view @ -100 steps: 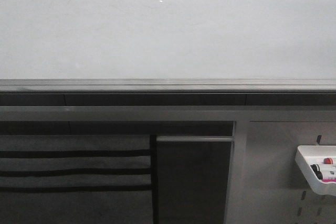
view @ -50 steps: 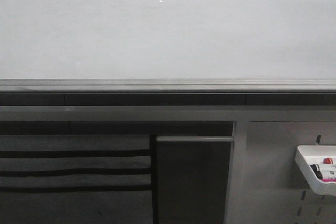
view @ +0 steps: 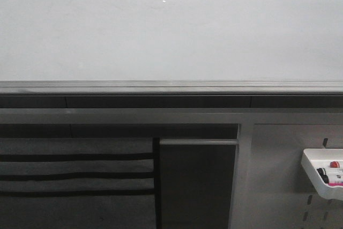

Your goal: Write number 3 on whiteboard

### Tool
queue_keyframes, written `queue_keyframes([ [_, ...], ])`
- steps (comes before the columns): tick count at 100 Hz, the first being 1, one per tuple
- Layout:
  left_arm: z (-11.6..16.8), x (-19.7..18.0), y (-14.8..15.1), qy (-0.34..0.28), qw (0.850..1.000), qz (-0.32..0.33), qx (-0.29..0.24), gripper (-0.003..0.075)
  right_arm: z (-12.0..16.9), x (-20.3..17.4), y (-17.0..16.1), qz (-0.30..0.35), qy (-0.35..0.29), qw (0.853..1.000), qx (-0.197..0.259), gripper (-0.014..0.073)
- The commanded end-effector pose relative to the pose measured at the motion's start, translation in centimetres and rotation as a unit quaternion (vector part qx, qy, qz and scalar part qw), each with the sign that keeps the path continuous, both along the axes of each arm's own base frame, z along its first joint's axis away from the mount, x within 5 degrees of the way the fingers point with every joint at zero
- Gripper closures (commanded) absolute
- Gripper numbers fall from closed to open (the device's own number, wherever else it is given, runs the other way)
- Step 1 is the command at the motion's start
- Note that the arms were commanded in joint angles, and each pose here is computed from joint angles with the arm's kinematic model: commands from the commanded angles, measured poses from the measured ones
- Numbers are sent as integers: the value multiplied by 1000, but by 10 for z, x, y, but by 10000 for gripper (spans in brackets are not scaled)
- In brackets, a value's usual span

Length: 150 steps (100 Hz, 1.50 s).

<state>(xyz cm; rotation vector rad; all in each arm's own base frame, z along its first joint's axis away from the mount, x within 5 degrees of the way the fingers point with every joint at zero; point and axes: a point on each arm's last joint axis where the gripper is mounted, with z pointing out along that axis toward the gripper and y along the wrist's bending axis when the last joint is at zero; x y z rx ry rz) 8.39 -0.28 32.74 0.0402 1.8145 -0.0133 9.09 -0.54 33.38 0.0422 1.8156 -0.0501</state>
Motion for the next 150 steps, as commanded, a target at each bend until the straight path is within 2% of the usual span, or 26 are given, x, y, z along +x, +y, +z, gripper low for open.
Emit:
queue_keyframes([
  [1,21,2,0,-71,997,2,-4,155,17,2,-1,-3,-50,999,-17,83],
  [8,24,3,0,-83,996,1,-18,155,17,2,-1,-3,-51,999,-17,83],
  [19,25,9,-5,-88,994,-15,-68,155,17,2,-1,-3,-51,999,-17,83],
  [34,24,35,-12,-83,994,-42,-54,155,17,2,-1,-3,-50,999,-17,83],
  [56,25,97,-31,-35,996,-72,-51,155,17,2,-1,-3,-50,999,-17,83],
  [93,31,206,-51,9,997,-69,-46,155,17,2,-1,-3,-50,999,-17,83],
  [128,43,257,-59,-12,997,-67,-48,155,18,2,-1,-3,-53,998,-17,83],
  [144,43,268,-61,-15,997,-67,-48,156,18,2,-1,-4,-53,998,-22,83],
  [150,42,269,-61,-14,997,-67,-48,182,18,2,-1,-4,-53,998,-23,83],
])
